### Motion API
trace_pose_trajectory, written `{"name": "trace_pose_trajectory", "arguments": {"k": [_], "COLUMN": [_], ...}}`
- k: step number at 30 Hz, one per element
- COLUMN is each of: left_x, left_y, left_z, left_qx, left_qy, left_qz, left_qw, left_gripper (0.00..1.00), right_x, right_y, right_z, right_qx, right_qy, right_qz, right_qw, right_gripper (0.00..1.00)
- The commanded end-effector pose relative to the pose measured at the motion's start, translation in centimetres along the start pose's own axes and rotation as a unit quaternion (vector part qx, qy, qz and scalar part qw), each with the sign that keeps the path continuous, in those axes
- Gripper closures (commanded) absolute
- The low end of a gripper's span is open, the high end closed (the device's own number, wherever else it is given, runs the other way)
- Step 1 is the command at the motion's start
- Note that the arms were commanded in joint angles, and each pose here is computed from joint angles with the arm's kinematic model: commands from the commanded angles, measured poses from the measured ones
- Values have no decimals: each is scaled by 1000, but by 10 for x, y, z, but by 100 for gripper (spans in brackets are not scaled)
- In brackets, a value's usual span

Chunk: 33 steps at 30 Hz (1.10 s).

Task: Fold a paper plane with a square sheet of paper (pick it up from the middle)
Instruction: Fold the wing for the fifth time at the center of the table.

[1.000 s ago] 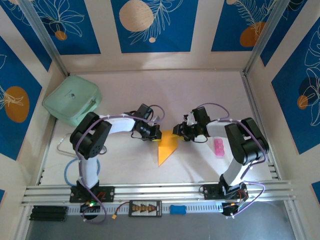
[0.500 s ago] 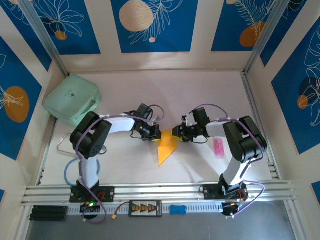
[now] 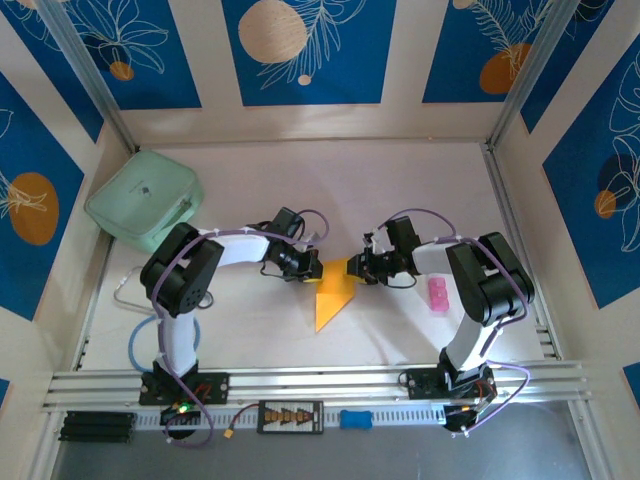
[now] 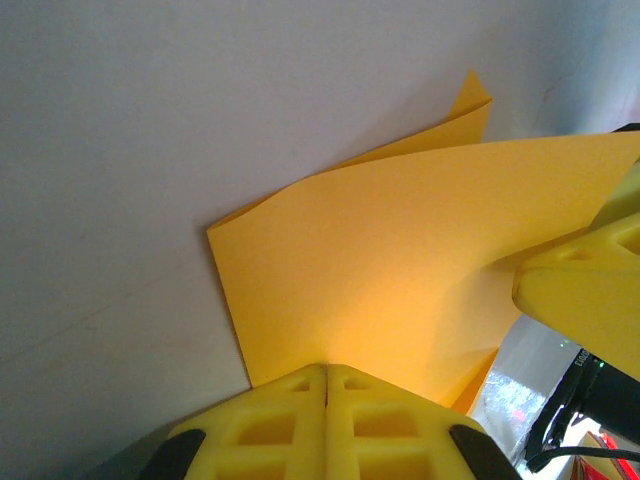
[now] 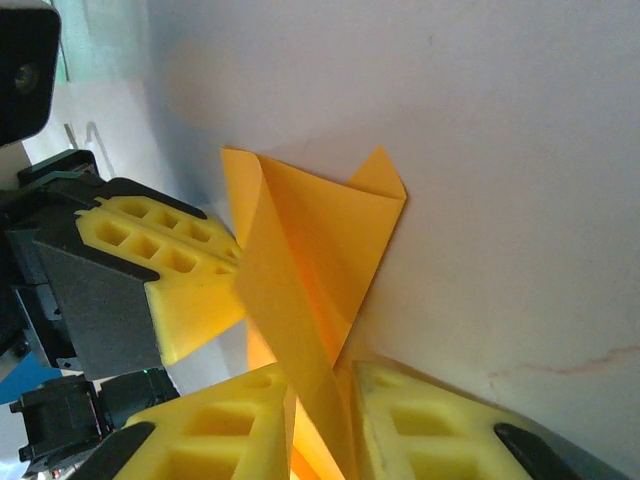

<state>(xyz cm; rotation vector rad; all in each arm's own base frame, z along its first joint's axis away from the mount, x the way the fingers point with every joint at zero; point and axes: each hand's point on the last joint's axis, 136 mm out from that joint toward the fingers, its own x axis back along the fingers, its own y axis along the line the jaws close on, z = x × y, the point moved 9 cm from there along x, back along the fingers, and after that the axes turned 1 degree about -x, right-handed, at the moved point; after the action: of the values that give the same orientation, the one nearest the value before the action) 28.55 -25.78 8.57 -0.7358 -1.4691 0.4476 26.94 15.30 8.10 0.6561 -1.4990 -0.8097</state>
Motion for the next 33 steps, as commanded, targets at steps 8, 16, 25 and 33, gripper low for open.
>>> {"name": "trace_pose_trajectory", "arguments": {"k": [8,16,25,33], "left_x": [-7,-5,-7,-6], "left_y": [24,26,27,25], "left_z": [9,7,8,7], "left_qx": [27,29,34,32], "left_qy": [24,20,21,20], "left_qz": [-25,-24,-17,-12], "left_qw": [999,999,999,999], "left_gripper": [98,98,98,98], "right_x": [5,5,7,5], "right_y": [1,-6,-2,-2], "right_z": [11,19,26,23], "right_qx": [0,-8,1,6], "right_qy": [22,20,26,18], "right_qz": [-50,-48,-65,-35], "right_qw": [998,999,998,999], "right_gripper": [75,71,71,70]}}
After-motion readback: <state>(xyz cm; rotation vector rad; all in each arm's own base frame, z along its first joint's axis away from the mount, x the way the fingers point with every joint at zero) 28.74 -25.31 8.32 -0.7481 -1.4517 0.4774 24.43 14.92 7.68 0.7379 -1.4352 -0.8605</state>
